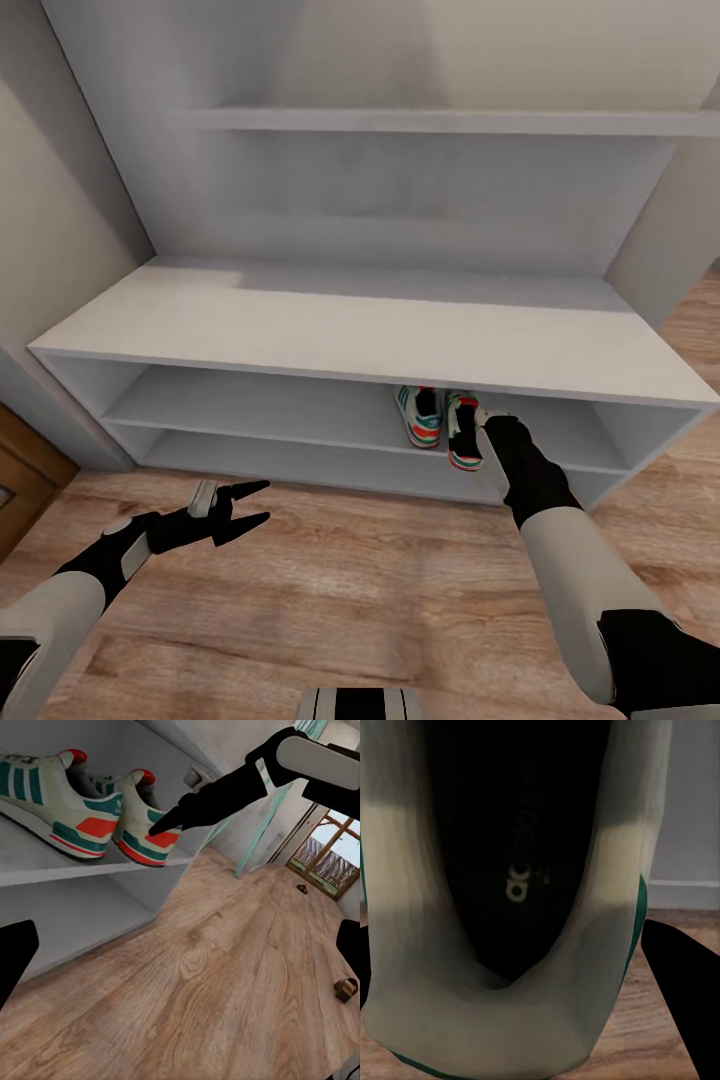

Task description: Pick up the two gym shoes and the two sandals from the corridor floor and place them onto the hallstand (shoe rack) in the corridor, making sure they are on the rack and not on the floor. Arrange them so the two gym shoes are next to each other and the two sandals are next to each other.

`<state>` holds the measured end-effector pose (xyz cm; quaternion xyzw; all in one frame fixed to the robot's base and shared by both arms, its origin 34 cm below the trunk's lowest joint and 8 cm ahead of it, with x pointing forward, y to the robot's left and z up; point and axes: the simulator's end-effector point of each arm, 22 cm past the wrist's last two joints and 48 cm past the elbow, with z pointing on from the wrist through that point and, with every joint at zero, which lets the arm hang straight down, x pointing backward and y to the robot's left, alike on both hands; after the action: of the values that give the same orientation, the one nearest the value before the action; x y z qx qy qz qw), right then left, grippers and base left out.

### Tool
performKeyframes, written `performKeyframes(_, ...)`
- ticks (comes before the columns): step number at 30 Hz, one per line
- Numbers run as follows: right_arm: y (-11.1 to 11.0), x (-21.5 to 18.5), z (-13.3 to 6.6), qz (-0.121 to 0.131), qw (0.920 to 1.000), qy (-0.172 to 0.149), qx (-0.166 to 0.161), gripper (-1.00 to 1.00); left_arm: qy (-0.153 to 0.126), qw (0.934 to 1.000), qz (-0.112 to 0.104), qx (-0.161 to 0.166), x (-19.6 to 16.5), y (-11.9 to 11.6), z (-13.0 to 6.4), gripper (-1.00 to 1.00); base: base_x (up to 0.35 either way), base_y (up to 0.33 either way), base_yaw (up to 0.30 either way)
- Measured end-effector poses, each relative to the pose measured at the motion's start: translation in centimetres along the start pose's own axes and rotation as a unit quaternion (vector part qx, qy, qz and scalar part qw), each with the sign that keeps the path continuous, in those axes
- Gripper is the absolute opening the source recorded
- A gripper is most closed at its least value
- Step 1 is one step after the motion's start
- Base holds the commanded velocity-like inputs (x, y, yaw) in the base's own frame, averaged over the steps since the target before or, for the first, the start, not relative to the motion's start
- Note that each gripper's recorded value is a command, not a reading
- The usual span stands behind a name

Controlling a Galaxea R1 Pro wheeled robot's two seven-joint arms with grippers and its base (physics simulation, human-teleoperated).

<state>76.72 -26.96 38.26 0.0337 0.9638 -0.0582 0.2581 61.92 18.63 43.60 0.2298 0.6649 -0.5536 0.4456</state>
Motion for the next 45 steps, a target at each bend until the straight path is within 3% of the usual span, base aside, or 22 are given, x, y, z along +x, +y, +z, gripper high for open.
performKeyframes(45, 0.11, 0.00, -0.01, 0.000, 1.0000, 0.000, -0.001, -1.00, -0.001, 1.0000, 0.000, -0.001, -0.03, 0.03, -0.02, 1.00, 0.056, -0.015, 0.000)
